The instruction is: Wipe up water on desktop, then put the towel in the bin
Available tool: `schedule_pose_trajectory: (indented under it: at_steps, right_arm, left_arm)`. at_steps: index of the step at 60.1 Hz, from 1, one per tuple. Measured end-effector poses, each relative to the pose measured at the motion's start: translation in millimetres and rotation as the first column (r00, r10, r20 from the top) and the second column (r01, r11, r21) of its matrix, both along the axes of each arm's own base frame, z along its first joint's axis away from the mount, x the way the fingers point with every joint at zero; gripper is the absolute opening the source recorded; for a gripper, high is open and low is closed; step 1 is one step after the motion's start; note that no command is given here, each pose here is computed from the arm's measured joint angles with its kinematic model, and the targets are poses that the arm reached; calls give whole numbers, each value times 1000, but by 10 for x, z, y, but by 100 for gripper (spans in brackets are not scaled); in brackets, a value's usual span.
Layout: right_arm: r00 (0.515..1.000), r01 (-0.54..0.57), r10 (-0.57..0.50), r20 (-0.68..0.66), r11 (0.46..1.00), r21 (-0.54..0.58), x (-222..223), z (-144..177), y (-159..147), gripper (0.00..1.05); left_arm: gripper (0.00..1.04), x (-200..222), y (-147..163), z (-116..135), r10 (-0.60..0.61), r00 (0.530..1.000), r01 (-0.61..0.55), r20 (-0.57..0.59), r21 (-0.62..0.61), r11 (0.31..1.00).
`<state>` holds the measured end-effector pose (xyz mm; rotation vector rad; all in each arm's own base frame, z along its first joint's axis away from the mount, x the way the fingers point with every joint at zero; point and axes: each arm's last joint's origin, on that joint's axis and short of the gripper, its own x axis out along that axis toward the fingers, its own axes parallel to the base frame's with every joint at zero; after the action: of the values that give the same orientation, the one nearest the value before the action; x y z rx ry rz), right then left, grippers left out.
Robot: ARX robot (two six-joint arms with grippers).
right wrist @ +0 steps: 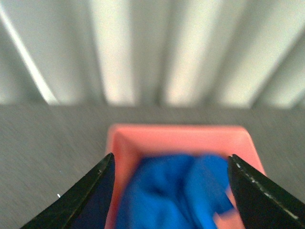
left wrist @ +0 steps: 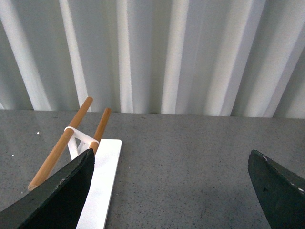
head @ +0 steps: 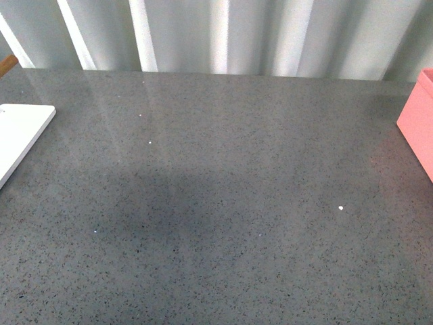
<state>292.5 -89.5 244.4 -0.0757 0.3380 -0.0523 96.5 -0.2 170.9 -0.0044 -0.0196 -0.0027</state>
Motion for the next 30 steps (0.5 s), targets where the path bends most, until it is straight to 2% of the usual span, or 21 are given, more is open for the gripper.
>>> schedule_pose_trajectory:
  at_steps: [3, 7, 12, 19, 30]
  right_arm:
    - [978, -49, 45, 203, 999, 17, -175, -60, 167, 59]
    - [948, -65, 57, 314, 998, 15, -343, -72, 298, 46]
    - [936, -65, 53, 347, 998, 24, -511, -139, 406, 32]
    - [948, -61, 44, 314, 997, 44, -775, -384, 561, 3]
    - [944, -69, 51, 326, 997, 46, -1027, -498, 693, 3]
  left_arm:
    - [98, 0, 0, 0, 0, 1000, 0, 0, 0, 1000]
    - [98, 0, 0, 0, 0, 1000, 0, 0, 0, 1000]
    - [98, 0, 0, 0, 2, 1000, -2, 0, 0, 1000]
    - [98, 0, 0, 0, 0, 1000, 0, 0, 0, 1000]
    - [98, 0, 0, 0, 1, 1000, -1, 0, 0, 1000]
